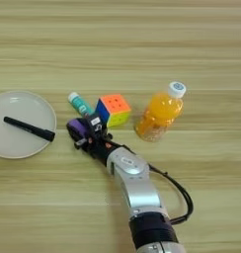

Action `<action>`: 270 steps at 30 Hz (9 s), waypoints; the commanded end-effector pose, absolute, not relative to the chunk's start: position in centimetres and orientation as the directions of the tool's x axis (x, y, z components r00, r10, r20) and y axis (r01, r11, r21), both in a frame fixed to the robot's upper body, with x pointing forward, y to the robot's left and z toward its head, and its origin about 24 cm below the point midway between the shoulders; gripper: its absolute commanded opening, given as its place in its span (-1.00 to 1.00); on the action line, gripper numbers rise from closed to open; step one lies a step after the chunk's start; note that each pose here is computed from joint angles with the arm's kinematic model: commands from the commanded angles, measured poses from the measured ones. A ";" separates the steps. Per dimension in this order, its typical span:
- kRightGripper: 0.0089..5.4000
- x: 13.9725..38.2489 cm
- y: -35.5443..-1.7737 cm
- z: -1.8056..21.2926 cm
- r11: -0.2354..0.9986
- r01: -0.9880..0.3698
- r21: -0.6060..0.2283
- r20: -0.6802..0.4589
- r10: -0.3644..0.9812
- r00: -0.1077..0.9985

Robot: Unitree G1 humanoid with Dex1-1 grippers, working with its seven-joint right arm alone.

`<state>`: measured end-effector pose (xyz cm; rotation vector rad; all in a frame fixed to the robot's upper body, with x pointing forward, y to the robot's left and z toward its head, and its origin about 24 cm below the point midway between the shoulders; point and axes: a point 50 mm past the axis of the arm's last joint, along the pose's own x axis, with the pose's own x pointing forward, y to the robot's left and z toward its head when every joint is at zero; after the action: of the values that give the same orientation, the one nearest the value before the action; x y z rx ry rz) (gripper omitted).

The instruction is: Move the objects on the table

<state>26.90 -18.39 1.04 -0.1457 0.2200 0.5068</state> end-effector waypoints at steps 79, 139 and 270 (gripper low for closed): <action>0.98 31.3 -22.9 5.0 0.994 -0.055 -0.099 -0.030 0.052 0.998; 0.99 28.8 -18.8 10.9 0.945 -0.237 -0.223 0.365 0.307 0.879; 0.99 32.5 -24.7 7.6 0.993 -0.079 -0.084 0.161 0.091 0.983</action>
<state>31.78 -24.05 3.65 -0.0306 -0.0189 0.0892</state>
